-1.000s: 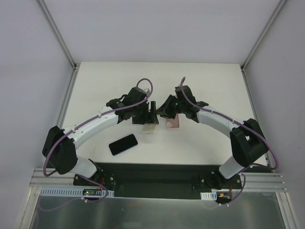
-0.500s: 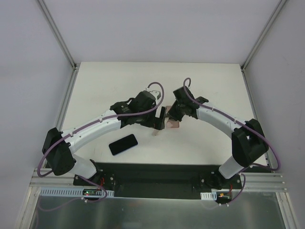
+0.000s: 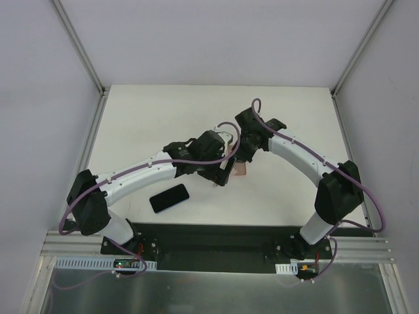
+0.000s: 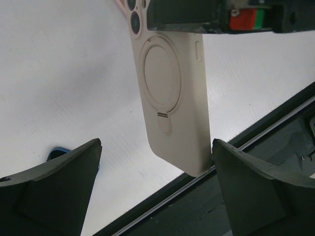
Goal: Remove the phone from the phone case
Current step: Pick up the phone at the center of the board.
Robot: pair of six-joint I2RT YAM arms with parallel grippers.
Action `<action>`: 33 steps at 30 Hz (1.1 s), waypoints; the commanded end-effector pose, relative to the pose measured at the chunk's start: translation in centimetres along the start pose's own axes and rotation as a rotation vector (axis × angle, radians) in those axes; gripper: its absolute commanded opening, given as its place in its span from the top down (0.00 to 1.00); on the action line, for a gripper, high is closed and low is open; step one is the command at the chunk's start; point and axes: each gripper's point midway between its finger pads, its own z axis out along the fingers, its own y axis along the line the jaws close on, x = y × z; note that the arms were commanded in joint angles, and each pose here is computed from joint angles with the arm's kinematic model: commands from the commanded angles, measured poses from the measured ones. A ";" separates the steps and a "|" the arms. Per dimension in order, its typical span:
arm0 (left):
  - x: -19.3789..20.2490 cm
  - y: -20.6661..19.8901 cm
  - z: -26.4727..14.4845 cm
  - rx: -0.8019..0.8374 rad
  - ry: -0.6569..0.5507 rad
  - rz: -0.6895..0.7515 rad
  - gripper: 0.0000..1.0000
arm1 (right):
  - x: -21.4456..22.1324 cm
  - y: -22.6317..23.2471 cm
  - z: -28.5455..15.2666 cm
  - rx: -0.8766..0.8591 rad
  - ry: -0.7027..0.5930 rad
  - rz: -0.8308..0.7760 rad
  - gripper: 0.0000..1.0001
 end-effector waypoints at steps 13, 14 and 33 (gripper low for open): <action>-0.5 -1.8 1.0 -0.045 -0.004 0.107 0.31 | 2.2 -0.4 -2.6 0.118 0.153 -0.003 0.99; -0.5 -1.8 1.0 -0.050 -0.005 0.108 0.36 | 2.2 -0.6 -2.6 0.121 0.154 -0.001 0.99; -0.7 -1.4 0.4 -0.101 -0.026 0.108 1.00 | 2.1 -0.6 -2.2 0.036 0.114 -0.017 0.63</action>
